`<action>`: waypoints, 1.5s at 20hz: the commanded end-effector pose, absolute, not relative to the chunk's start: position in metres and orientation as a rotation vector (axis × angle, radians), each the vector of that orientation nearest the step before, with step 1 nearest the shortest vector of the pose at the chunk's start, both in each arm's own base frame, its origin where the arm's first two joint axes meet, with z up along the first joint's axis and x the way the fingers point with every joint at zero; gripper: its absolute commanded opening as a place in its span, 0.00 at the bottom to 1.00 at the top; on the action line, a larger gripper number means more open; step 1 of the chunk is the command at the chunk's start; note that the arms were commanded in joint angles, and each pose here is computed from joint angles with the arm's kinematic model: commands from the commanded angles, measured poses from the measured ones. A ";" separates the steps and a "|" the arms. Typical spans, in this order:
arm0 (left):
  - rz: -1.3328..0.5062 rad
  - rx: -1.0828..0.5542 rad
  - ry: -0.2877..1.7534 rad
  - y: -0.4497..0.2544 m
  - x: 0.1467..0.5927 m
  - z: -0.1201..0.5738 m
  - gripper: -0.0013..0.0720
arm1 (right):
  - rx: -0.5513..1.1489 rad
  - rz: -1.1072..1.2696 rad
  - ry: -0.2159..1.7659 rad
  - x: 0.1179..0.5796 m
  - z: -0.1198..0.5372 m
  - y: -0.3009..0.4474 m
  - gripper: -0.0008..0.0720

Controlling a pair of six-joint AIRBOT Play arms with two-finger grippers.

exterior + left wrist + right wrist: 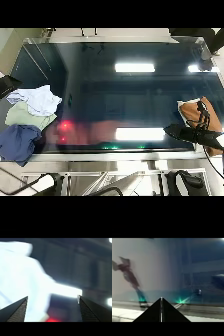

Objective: Fold the shirts.

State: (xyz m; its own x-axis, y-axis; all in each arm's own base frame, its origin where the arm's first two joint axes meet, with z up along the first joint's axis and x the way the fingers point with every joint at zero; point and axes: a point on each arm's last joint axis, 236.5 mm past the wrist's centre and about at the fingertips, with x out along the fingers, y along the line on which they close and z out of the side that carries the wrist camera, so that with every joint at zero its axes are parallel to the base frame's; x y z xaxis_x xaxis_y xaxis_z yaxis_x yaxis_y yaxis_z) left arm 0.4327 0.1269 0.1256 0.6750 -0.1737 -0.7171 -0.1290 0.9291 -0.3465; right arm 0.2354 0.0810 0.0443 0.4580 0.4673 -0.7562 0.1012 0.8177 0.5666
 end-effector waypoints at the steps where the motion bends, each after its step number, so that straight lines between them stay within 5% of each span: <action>1: 0.070 -0.353 0.942 0.183 0.461 0.060 0.96 | 0.599 0.244 1.086 0.235 0.045 0.081 0.03; 11: 0.044 -0.348 0.982 0.195 0.559 -0.056 0.96 | 0.597 0.244 1.082 0.236 0.045 0.081 0.03; 17: 0.123 -0.001 1.298 0.202 0.545 -0.122 0.96 | 0.596 0.243 1.083 0.236 0.045 0.081 0.03; 18: 0.126 0.055 1.333 0.201 0.543 -0.126 0.84 | 0.596 0.244 1.082 0.236 0.045 0.081 0.03; 20: 0.124 0.143 1.356 0.192 0.543 -0.127 0.23 | 0.596 0.243 1.083 0.236 0.045 0.081 0.03; 21: 0.119 0.174 1.354 0.187 0.544 -0.123 0.05 | 0.596 0.243 1.081 0.236 0.045 0.081 0.03; 25: 0.070 0.215 1.215 0.152 0.570 -0.057 0.04 | 0.596 0.241 1.076 0.238 0.045 0.080 0.03; 30: -0.169 0.079 0.835 0.039 0.582 0.124 0.04 | 0.597 0.240 1.076 0.238 0.045 0.080 0.03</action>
